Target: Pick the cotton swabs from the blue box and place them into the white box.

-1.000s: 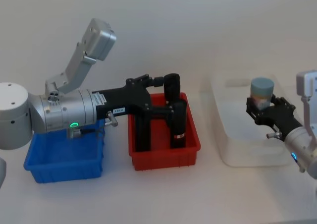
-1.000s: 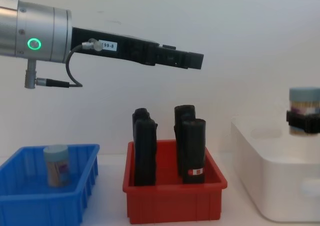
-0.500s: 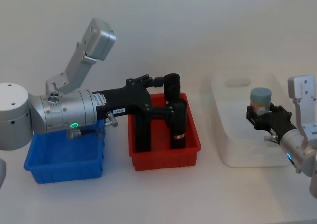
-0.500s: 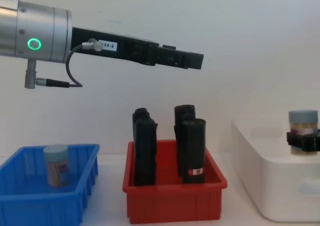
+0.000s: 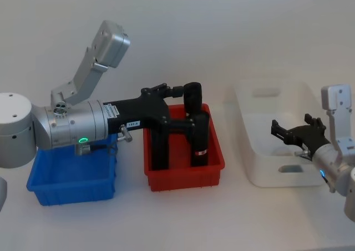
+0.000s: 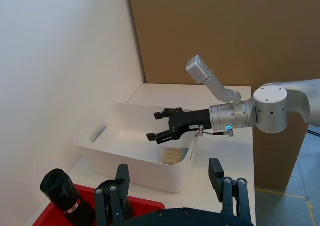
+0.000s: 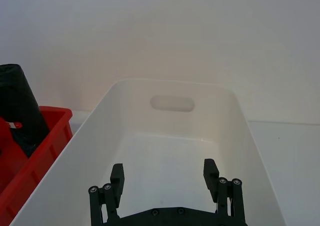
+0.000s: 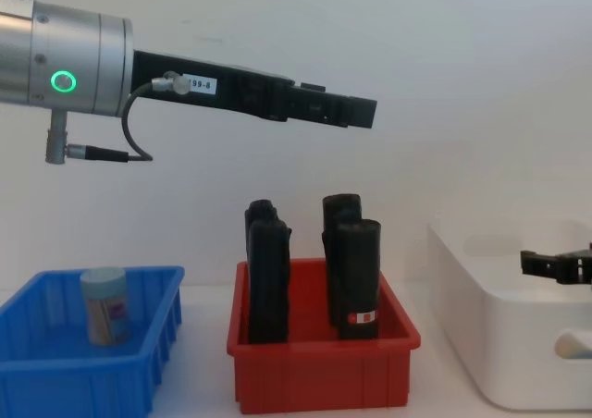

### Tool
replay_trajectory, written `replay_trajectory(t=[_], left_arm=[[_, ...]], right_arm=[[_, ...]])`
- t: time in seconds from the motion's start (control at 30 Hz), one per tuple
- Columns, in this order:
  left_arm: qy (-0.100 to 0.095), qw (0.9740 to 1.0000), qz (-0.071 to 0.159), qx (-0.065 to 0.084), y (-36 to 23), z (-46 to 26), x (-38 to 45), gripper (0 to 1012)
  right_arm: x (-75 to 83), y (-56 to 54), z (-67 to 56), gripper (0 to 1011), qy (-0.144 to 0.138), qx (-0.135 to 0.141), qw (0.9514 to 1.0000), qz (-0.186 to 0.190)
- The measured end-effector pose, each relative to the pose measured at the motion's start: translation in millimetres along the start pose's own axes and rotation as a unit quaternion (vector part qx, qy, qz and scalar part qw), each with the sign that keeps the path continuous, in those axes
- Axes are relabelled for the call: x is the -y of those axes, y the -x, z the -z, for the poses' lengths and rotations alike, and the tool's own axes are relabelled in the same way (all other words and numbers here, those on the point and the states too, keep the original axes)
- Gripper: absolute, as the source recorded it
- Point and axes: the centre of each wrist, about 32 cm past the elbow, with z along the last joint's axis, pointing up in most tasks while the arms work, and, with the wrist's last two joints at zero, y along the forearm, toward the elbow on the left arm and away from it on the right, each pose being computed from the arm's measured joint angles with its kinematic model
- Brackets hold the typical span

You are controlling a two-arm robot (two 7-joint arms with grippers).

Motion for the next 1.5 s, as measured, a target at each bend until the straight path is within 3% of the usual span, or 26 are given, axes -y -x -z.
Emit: replay_trajectory(t=[0.43, 0.73, 1.03, 1.23, 1.5], left_arm=[[0.0, 1.0, 0.0, 0.0, 0.0, 0.0, 0.0, 1004], [0.0, 1.0, 0.0, 0.0, 0.0, 0.0, 0.0, 1004], [0.0, 1.0, -0.002, 0.0, 0.5, 0.9, 0.2, 1004], [0.0, 0.9998, -0.018, 0.003, 5.4, 6.6, 2.2, 1004], [0.0, 0.9984, -0.056, 0.01, 16.8, 19.1, 6.2, 1004]], right_arm=[[3.7, -0.7, -2.8, 1002, -0.043, -0.002, 0.999, 0.009], [15.2, -0.2, -9.2, 1001, -0.098, 0.003, 0.9949, 0.022], [18.9, 0.3, -10.1, 1002, -0.107, 0.004, 0.994, 0.024], [27.2, 2.8, -8.3, 1002, -0.107, 0.005, 0.9941, 0.018], [45.3, 9.4, -5.8, 1002, -0.107, 0.006, 0.9943, 0.001]])
